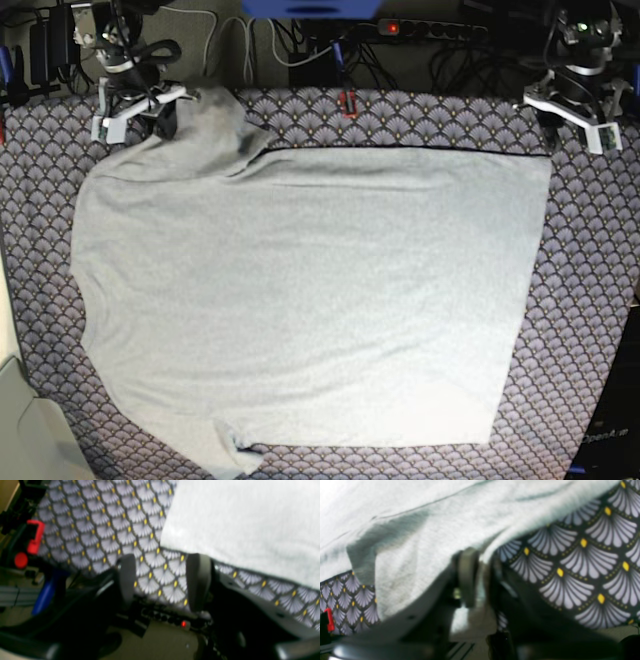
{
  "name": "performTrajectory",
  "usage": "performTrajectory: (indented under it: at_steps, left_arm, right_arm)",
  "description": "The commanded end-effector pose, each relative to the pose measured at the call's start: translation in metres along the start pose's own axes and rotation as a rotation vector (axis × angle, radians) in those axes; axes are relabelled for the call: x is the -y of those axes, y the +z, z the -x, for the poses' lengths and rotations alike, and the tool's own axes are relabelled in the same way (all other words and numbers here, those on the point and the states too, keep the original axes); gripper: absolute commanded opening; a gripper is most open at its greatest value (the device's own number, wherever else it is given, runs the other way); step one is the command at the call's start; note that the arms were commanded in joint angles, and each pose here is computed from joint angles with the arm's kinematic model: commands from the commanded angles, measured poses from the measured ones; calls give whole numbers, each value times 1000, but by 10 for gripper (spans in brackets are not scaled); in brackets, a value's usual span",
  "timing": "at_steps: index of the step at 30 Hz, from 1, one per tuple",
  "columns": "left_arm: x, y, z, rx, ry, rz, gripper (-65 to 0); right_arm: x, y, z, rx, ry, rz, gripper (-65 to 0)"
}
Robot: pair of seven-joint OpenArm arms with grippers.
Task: Fold the T-shirt properly
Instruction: 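Move both grippers down to the shirt's shoulder corners, then grasp the shoulder corners with both grippers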
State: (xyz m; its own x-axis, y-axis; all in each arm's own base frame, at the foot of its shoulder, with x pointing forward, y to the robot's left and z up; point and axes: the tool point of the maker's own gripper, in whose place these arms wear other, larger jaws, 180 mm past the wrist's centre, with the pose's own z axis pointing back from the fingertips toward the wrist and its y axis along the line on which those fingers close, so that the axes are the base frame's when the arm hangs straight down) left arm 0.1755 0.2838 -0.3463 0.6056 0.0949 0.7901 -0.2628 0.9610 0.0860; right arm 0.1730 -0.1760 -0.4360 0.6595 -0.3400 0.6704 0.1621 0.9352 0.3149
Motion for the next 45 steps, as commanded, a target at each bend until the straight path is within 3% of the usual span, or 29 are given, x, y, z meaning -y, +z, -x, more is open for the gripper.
performTrajectory:
  at_steps: [1, 8, 14, 22, 30, 45]
  left_arm:
    - [-4, 0, 0, -8, -3, -8, -328]
    - [-8, -33, 14, -76, 58, -25, -328]
    - [-5, -50, 3, -50, 90, -25, -325]
    - [-7, -80, 16, -96, 154, -40, -326]
    - [-6, -91, 28, -115, 178, -42, -326]
    - [31, -98, 32, -133, 190, 30, -327]
  right_arm:
    - [1, 4, 28, -119, -13, 6, -650]
    - [1, 5, 27, -116, -11, 5, -650]
    - [1, 5, 28, -118, -11, 6, -650]
    - [3, 5, 29, -123, -9, 9, -650]
    - [3, 5, 28, -120, -6, 9, -650]
    - [3, 4, 27, -118, -4, 7, -650]
